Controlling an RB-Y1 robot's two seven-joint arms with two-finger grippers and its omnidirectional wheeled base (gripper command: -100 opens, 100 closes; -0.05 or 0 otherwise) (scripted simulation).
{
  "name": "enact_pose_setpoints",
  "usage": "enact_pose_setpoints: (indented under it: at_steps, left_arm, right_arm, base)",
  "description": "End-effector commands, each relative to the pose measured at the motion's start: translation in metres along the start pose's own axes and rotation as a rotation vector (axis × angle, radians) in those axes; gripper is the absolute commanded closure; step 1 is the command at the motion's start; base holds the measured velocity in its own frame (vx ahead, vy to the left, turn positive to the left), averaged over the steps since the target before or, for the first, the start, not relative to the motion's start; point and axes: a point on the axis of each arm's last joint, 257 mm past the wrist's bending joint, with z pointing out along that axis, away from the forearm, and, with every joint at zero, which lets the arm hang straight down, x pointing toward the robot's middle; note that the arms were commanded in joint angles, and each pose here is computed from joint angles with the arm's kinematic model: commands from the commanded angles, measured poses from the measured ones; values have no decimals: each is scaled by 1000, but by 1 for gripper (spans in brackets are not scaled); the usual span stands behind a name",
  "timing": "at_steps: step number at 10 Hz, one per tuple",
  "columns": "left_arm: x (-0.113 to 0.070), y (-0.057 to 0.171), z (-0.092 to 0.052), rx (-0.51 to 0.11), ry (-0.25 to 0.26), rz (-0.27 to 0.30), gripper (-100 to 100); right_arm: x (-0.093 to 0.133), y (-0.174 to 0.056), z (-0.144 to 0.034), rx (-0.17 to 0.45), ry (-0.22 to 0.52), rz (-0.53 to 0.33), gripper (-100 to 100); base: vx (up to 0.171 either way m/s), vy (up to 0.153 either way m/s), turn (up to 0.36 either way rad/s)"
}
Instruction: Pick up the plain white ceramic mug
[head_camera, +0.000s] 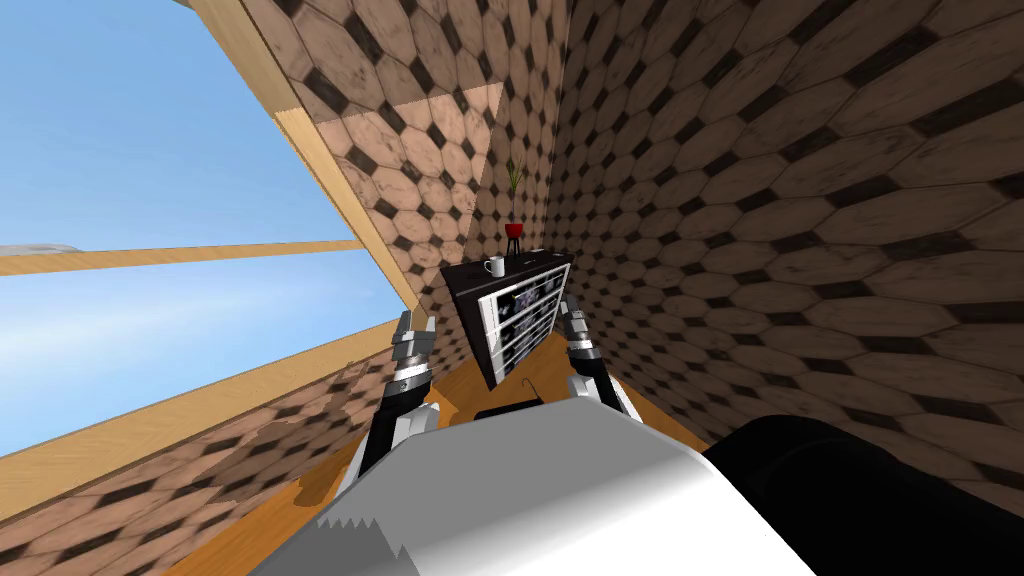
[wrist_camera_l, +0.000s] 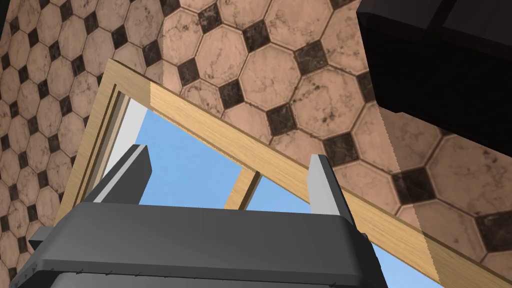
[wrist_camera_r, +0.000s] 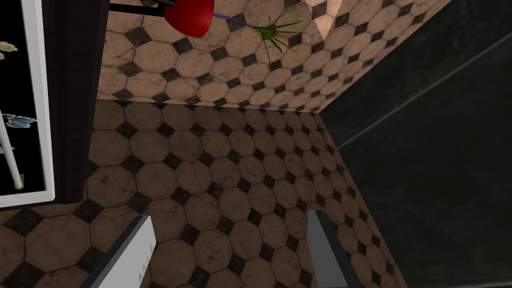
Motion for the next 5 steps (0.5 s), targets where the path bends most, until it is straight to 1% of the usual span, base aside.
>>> enact_pose_setpoints:
  at_steps: [1, 2, 3, 5]
  left_arm:
    - [0, 0, 0, 0, 0, 0, 0]
    - [0, 0, 0, 0, 0, 0, 0]
    - [0, 0, 0, 0, 0, 0, 0]
    - [0, 0, 0, 0, 0, -1, 0]
  right_arm:
    - [-6, -14, -11, 32, 25, -47, -100]
    - [-10, -23, -19, 54, 39, -75, -100]
    - [-16, -33, -29, 81, 55, -108, -100]
    - [-31, -57, -54, 150, 93, -183, -100]
  base:
    - [-46, 63, 44]
    - [-76, 145, 42]
    - [-66, 185, 36]
    - [-103, 208, 51]
